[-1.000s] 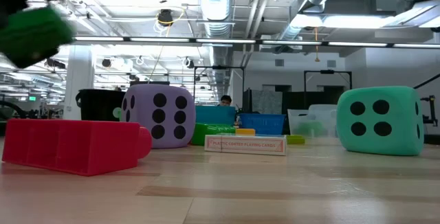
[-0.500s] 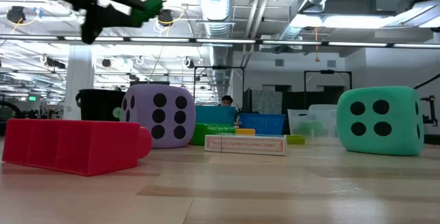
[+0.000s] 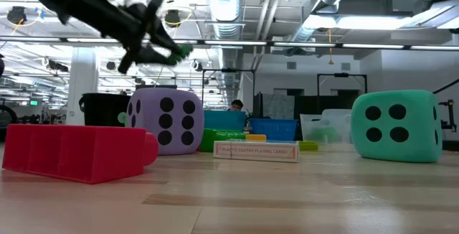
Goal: Pick & Place Toys
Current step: Put the small dark green game piece into the dark blue bin
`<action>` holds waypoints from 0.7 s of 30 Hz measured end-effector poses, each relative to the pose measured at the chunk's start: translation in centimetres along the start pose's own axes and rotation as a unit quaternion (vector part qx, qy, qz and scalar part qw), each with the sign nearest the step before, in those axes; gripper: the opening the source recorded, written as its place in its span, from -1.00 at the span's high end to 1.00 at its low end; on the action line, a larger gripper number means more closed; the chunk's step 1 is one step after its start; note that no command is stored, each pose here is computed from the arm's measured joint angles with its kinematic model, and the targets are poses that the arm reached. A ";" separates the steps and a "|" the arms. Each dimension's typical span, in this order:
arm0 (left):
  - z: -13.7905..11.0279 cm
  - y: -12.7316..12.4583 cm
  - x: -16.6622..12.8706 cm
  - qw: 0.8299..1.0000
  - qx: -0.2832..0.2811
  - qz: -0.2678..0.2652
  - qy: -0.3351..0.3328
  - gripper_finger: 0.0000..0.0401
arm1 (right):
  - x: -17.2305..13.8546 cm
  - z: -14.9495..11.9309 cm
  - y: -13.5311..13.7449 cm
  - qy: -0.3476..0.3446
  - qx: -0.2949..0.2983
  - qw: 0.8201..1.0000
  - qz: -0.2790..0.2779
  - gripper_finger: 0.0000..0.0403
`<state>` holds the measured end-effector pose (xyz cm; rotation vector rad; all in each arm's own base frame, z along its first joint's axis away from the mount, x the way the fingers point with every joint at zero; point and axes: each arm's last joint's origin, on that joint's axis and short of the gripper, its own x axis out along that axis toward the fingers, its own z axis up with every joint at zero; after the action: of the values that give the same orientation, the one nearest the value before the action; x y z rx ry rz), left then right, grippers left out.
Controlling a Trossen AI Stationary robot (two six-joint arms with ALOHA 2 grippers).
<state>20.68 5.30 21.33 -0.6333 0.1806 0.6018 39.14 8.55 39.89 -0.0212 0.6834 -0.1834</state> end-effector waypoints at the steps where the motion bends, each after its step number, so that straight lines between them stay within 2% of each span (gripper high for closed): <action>1: -0.1 0.4 0.6 1.000 -0.008 0.005 0.006 0.30 | 0.1 0.0 -0.1 0.002 -0.006 1.000 0.007 0.09; 9: -1.3 2.6 4.8 0.997 -0.060 0.022 0.052 0.29 | 0.1 0.0 -0.1 0.005 -0.063 0.997 0.032 0.09; 15: -1.7 3.4 6.9 0.991 -0.093 0.032 0.092 0.23 | -0.1 -0.1 0.4 0.009 -0.065 0.996 0.065 0.09; 21: -1.1 3.0 6.9 0.992 -0.099 0.013 0.073 0.09 | -0.1 -0.1 0.7 0.007 -0.039 0.997 0.067 0.09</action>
<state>24.60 9.88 16.63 -0.8697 0.2681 0.6026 39.09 9.24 39.88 -0.0490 0.7027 -0.0279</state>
